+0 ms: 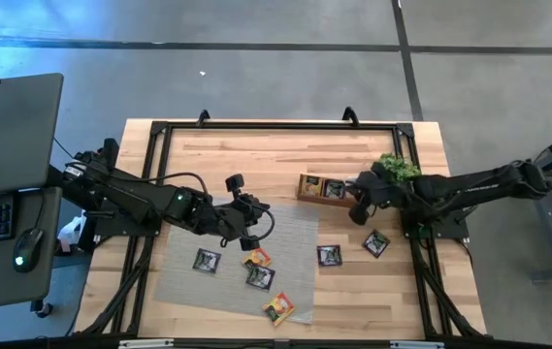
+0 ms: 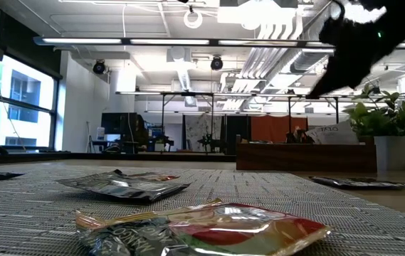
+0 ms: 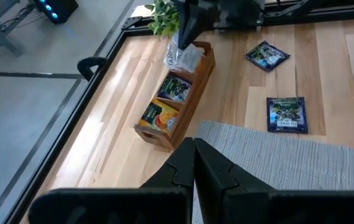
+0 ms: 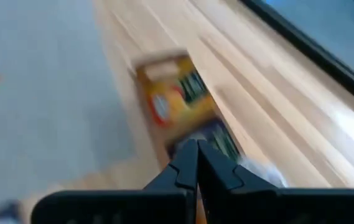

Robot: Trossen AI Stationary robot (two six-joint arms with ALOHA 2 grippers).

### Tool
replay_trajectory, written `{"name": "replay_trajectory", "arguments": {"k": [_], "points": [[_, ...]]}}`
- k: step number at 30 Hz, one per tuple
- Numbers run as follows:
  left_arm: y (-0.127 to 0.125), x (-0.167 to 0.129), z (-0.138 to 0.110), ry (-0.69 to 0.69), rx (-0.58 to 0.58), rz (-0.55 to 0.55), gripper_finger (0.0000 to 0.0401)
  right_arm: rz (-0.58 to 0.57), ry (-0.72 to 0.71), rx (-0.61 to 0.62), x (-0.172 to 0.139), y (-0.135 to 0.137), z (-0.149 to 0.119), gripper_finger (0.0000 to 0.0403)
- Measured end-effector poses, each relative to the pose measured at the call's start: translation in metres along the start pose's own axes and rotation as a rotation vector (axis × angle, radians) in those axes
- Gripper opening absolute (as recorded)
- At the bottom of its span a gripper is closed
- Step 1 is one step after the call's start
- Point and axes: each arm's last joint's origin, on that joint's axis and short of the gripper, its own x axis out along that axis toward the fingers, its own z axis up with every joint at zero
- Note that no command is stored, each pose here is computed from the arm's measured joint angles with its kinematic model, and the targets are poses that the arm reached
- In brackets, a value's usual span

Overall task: Pick & Place Tea
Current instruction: Put the white orange tea bag in the right section of the wooden organizer, then put the dark purple tea bag in the middle section of the wooden organizer

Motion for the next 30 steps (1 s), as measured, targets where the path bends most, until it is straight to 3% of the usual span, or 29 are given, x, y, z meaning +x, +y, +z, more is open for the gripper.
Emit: {"name": "replay_trajectory", "arguments": {"k": [5, 10, 15, 24, 30], "points": [[0.0, 0.0, 0.0, 0.002, 0.002, 0.0, 0.0001, 0.193, -0.103, -0.012, -0.01, 0.017, 0.02, 0.0004], [0.0, 0.0, 0.0, 0.004, 0.002, 0.001, 0.0001, 0.331, -0.211, -0.181, -0.014, 0.039, 0.022, 0.0004], [0.0, 0.0, -0.003, 0.026, -0.014, 0.002, 0.0001, 0.349, -0.227, -0.401, -0.015, 0.049, 0.016, 0.001], [0.003, -0.002, -0.015, 0.136, -0.011, -0.009, 0.0001, 0.344, -0.24, -0.44, -0.016, 0.05, 0.015, 0.0011], [0.031, -0.036, -0.017, 0.155, -0.05, 0.014, 0.0001, 0.347, -0.246, -0.375, -0.013, 0.047, 0.02, 0.0011]]}}
